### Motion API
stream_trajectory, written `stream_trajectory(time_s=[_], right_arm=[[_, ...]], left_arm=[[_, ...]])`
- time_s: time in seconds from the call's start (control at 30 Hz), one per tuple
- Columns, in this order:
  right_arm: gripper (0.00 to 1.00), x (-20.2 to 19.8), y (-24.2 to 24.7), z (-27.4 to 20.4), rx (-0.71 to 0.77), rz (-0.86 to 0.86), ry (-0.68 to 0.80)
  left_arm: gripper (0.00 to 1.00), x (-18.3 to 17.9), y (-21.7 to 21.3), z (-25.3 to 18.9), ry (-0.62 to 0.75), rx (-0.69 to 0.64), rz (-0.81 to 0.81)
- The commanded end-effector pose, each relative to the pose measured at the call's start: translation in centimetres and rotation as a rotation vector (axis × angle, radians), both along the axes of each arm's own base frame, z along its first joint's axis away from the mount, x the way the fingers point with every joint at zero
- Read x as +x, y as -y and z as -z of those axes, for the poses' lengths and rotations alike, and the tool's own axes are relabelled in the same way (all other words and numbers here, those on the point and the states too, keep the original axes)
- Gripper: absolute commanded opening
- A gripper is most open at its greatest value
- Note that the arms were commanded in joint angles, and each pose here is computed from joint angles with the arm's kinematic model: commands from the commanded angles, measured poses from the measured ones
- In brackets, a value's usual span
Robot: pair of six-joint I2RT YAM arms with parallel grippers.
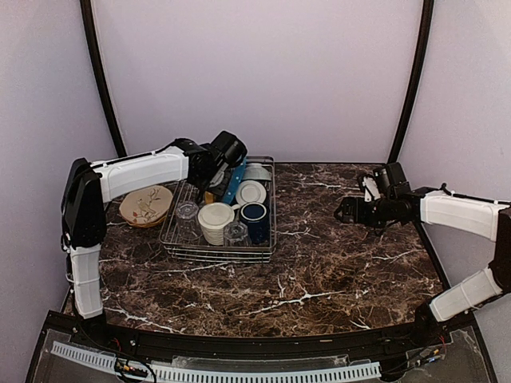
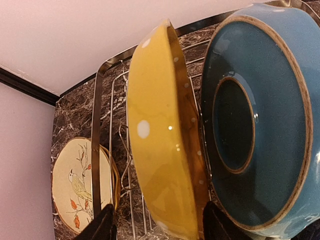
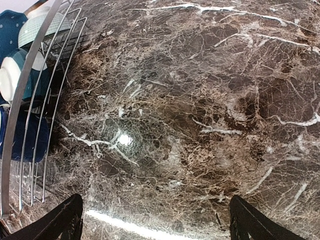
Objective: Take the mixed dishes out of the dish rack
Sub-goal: Grab the plate from the dish rack.
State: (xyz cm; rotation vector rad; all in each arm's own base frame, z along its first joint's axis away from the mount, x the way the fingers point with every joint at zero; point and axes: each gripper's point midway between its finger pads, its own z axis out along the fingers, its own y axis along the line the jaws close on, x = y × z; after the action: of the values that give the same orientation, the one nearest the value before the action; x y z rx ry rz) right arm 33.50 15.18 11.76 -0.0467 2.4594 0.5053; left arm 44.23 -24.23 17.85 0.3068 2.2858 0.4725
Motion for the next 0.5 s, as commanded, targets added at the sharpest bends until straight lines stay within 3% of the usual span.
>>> stream_trajectory(time_s=[0.0,0.33,0.47], right_arm=[[0.99,0.7,-0.6,-1.6,-0.007,0.004,0.043],[0.99,0.8,-1.0,-1.4,-0.012,0.0,0.034],[0.99,0.9,-1.1,-1.4,-0.012,-0.002,0.035]], left_arm=[[0.57,1.0,-1.1,-2.0,0.073,0.003,-0.076],[0.46,2.9,0.2,-1.6,0.065,0.008,-0.065],[0.36,3.5,0.4,-1.3,0.062,0.035,-0.071]])
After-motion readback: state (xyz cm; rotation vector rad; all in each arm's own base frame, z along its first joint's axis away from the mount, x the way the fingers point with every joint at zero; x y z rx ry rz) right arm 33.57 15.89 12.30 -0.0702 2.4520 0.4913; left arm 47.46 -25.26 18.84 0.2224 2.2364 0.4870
